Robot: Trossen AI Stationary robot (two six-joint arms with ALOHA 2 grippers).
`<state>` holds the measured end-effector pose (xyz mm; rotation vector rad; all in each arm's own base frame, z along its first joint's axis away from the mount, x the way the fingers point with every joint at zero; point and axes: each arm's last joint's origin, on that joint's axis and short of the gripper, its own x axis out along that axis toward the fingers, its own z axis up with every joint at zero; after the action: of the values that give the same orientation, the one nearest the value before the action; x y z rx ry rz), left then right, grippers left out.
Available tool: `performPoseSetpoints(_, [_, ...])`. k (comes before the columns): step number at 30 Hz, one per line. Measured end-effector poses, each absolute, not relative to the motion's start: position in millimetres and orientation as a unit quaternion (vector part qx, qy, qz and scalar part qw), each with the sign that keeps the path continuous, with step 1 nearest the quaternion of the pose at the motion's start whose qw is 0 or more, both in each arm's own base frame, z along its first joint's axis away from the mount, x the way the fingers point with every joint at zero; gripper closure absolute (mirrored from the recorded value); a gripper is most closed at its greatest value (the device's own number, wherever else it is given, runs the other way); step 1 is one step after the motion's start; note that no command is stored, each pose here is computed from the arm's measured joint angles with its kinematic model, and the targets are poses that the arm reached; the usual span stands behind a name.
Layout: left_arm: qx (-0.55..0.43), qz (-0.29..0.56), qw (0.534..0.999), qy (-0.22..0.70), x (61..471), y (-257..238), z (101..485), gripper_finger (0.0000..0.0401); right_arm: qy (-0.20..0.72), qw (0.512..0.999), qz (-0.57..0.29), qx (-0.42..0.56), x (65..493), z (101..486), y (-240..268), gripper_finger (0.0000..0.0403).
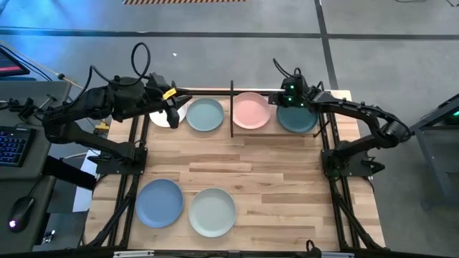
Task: Place and stack plates onto a shelf
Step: Put the pink plate on the shelf, then stack the white plate on top of the pink plate on the shelf
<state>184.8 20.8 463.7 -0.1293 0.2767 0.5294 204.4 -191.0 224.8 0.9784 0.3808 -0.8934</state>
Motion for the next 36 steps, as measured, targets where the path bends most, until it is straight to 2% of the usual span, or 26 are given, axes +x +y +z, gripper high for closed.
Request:
performPoseSetpoints(8, [-0.039, 0.260, 0.950, 0.170, 188, 21, 450, 0.0304, 0.075, 0.858, -0.338, 0.380, 188, 289, -158, 0.0403])
performPoseSetpoints(15, [-0.064, 0.206, 0.972, 0.090, 197, 21, 389, 0.0314, 0.045, 0.917, -0.213, 0.333, 192, 323, -96, 0.0402])
performPoseSetpoints(19, [-0.114, 0.164, 0.978, 0.059, 195, 19, 348, 0.0319, 0.029, 0.933, -0.174, 0.314, 204, 330, -61, 0.0402])
performPoseSetpoints(24, [-0.167, 0.144, 0.975, 0.024, 185, 17, 317, 0.0320, 0.021, 0.948, -0.160, 0.274, 218, 330, -29, 0.0402])
performPoseSetpoints(36, [-0.177, 0.147, 0.973, 0.006, 173, 17, 311, 0.0320, -0.007, 0.951, -0.182, 0.248, 219, 335, -22, 0.0402])
